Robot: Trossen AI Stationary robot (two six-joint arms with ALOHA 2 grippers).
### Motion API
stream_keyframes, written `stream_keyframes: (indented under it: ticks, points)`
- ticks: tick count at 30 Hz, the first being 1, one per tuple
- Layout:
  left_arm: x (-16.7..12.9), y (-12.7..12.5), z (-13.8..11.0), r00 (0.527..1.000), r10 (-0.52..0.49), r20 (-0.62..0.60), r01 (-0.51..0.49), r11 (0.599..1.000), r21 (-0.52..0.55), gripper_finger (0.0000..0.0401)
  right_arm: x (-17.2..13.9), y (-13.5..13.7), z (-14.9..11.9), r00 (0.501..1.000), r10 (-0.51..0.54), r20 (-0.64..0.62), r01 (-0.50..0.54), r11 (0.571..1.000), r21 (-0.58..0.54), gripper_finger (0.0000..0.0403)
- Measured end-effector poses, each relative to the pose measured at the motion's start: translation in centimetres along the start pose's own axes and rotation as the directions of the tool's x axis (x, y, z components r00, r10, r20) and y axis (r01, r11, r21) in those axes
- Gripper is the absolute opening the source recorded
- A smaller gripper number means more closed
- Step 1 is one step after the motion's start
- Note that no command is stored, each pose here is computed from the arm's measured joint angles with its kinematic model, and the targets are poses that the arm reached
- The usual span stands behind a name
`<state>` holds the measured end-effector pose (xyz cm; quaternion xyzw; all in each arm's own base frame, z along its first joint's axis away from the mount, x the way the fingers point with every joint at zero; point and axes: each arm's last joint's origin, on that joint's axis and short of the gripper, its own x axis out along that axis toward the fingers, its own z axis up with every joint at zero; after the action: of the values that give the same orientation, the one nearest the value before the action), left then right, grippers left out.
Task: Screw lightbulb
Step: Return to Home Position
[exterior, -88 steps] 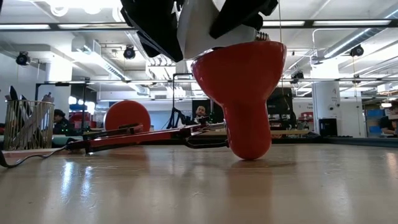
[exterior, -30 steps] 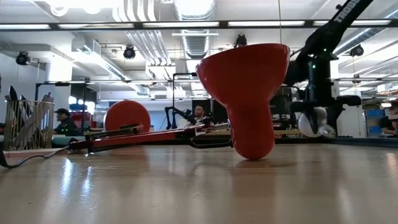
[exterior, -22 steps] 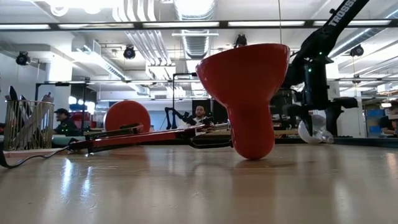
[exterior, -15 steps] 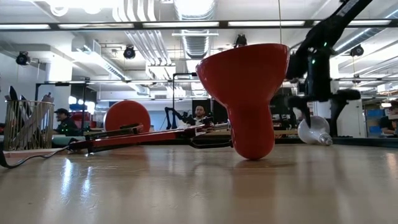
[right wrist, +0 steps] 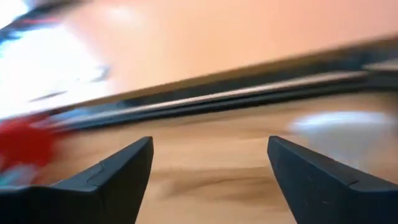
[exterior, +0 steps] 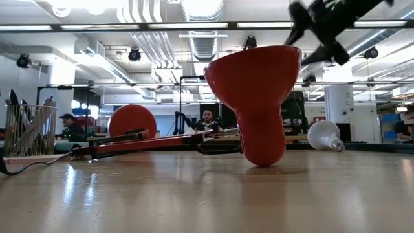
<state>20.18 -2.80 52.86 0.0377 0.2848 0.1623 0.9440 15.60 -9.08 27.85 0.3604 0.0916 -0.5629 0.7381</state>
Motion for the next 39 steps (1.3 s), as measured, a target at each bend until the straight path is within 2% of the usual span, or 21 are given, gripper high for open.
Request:
stream_keyframes:
  ticks: [1, 3, 6, 9, 11, 14, 17, 20, 21, 24, 25, 27, 28, 30, 31, 35, 36, 37, 39]
  points:
    - [-0.1, 0.1, -0.1, 1.0, 0.015, 0.002, -0.015, 1.0, 0.013, 0.0, -1.0, 0.6, -0.4, 0.995, 0.104, -0.005, -0.104, 0.994, -0.019, 0.031]
    - [-0.3, 0.3, -0.4, 0.999, 0.035, 0.001, -0.035, 0.998, 0.048, 0.0, -2.8, 1.5, -1.4, 0.961, 0.277, -0.019, -0.277, 0.957, -0.08, 0.0304]
    - [-0.4, 0.4, -0.6, 0.999, 0.035, -0.004, -0.035, 0.997, 0.07, 0.0, -5.1, 2.1, -3.0, 0.905, 0.417, -0.087, -0.426, 0.885, -0.187, 0.0296]
    - [-0.5, 0.5, -0.6, 0.999, 0.035, 0.0, -0.035, 0.997, 0.069, 0.0, -6.5, 2.3, -4.1, 0.86, 0.483, -0.163, -0.51, 0.823, -0.25, 0.0288]
    - [-0.3, 0.4, -0.5, 0.999, 0.035, -0.001, -0.035, 0.997, 0.069, 0.0, -7.1, 2.2, -4.6, 0.843, 0.499, -0.2, -0.537, 0.776, -0.332, 0.0284]
    - [0.1, 0.1, -0.4, 0.999, 0.036, 0.0, -0.036, 0.997, 0.069, 0.0, -7.4, 1.7, -5.4, 0.845, 0.468, -0.26, -0.532, 0.679, -0.506, 0.0282]
    - [0.6, -0.2, -0.2, 0.999, 0.036, 0.0, -0.036, 0.997, 0.069, 0.0, -7.4, 1.6, -5.9, 0.852, 0.437, -0.288, -0.515, 0.602, -0.61, 0.0284]
    - [1.2, -0.6, 0.1, 0.999, 0.036, 0.001, -0.036, 0.997, 0.069, 0.0, -7.1, 1.8, -6.2, 0.859, 0.425, -0.285, -0.501, 0.581, -0.642, 0.029]
    - [1.4, -0.7, 0.2, 0.999, 0.035, 0.003, -0.035, 0.998, 0.052, 0.0, -7.1, 1.9, -6.2, 0.859, 0.427, -0.282, -0.5, 0.585, -0.639, 0.0292]
    - [1.5, -0.9, -0.2, 0.999, 0.013, -0.037, -0.014, 1.0, -0.024, 0.0, -7.4, 2.3, -6.3, 0.839, 0.467, -0.279, -0.538, 0.639, -0.55, 0.0297]
    - [1.2, -0.9, -0.3, 0.999, -0.001, -0.041, 0.0, 0.999, -0.045, 0.0, -7.8, 2.4, -6.3, 0.818, 0.5, -0.283, -0.568, 0.627, -0.533, 0.0298]
    - [0.4, -1.0, -0.6, 0.999, -0.033, -0.036, 0.031, 0.998, -0.054, 0.0, -8.7, 2.5, -6.7, 0.752, 0.58, -0.313, -0.641, 0.531, -0.554, 0.0301]
    - [-0.2, -1.1, -0.8, 0.998, -0.052, -0.032, 0.05, 0.998, -0.043, 0.0, -9.2, 2.5, -6.8, 0.718, 0.618, -0.322, -0.663, 0.466, -0.585, 0.0302]
    - [-1.7, -1.1, -1.1, 0.996, -0.093, -0.002, 0.093, 0.996, -0.018, 0.0, -10.0, 2.4, -7.2, 0.647, 0.69, -0.325, -0.686, 0.341, -0.643, 0.0304]
    - [-2.5, -1.0, -1.3, 0.993, -0.115, 0.013, 0.115, 0.993, -0.004, 0.0, -10.4, 2.2, -7.2, 0.614, 0.723, -0.316, -0.69, 0.298, -0.66, 0.0305]
    - [-4.8, -0.5, -2.5, 0.982, -0.184, 0.053, 0.182, 0.983, 0.032, 0.0, -10.9, 0.9, -7.3, 0.493, 0.815, -0.305, -0.732, 0.199, -0.652, 0.0301]
    - [-5.2, -0.3, -2.7, 0.979, -0.194, 0.068, 0.194, 0.981, 0.015, 0.0, -10.8, 0.6, -7.5, 0.478, 0.815, -0.327, -0.75, 0.185, -0.634, 0.0299]
    - [-5.4, -0.2, -2.7, 0.976, -0.201, 0.083, 0.201, 0.98, 0.002, 0.0, -10.6, 0.2, -7.7, 0.486, 0.804, -0.343, -0.764, 0.2, -0.613, 0.0297]
    - [-5.8, 0.1, -2.8, 0.972, -0.207, 0.109, 0.209, 0.978, -0.006, 0.0, -10.2, -0.3, -7.9, 0.534, 0.774, -0.341, -0.78, 0.295, -0.551, 0.0294]
